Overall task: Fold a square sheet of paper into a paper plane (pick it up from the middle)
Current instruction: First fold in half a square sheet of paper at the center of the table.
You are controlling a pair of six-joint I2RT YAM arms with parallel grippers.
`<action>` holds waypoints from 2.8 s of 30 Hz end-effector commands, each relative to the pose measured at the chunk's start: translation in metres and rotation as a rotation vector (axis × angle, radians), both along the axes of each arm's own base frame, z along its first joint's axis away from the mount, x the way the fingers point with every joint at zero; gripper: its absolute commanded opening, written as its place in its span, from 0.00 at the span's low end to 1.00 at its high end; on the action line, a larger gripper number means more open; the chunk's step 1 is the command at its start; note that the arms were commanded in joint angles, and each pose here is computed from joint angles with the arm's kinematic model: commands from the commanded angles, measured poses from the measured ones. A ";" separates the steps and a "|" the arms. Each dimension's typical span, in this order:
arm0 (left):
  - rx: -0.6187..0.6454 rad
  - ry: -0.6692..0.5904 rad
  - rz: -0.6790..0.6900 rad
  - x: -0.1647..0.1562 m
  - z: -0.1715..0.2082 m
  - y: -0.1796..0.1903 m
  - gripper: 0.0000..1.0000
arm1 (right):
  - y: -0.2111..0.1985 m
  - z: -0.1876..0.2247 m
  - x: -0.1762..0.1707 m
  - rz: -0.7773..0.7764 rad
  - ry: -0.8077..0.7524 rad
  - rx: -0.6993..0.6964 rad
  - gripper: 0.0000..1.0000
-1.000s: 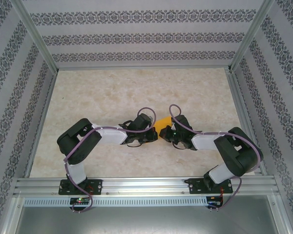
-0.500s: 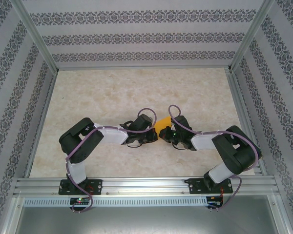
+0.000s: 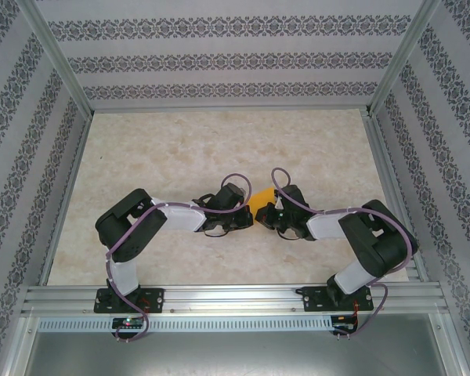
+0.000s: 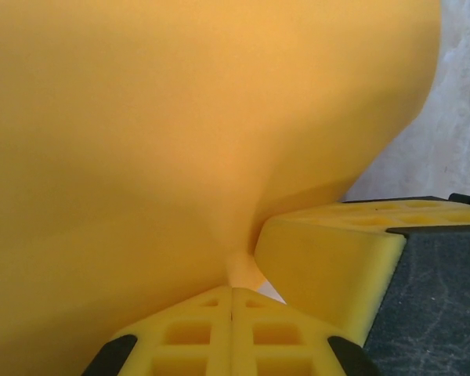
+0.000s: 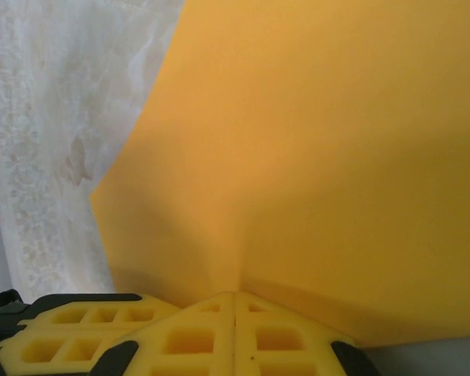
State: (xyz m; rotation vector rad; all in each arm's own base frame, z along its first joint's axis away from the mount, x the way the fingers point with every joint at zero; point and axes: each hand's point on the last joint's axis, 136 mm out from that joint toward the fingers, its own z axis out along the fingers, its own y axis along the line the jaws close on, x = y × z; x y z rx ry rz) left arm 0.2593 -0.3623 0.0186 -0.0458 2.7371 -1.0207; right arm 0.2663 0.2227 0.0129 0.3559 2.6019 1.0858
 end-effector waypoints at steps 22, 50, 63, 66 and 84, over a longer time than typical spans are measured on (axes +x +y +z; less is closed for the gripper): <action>0.220 0.167 0.078 -0.036 -0.051 0.053 0.00 | -0.108 -0.014 0.057 -0.252 -0.014 -0.129 0.00; -0.011 -0.105 -0.092 0.004 0.027 -0.009 0.03 | -0.018 0.019 0.027 -0.034 -0.077 0.097 0.00; -0.115 -0.124 -0.049 0.018 0.025 -0.031 0.02 | -0.030 -0.013 0.017 -0.083 0.011 0.027 0.00; -0.116 -0.104 -0.060 0.017 0.018 -0.036 0.02 | -0.031 -0.016 0.017 -0.090 0.021 0.026 0.00; 0.048 -0.030 0.045 0.006 -0.007 0.006 0.00 | -0.053 -0.034 -0.017 -0.247 0.132 -0.029 0.00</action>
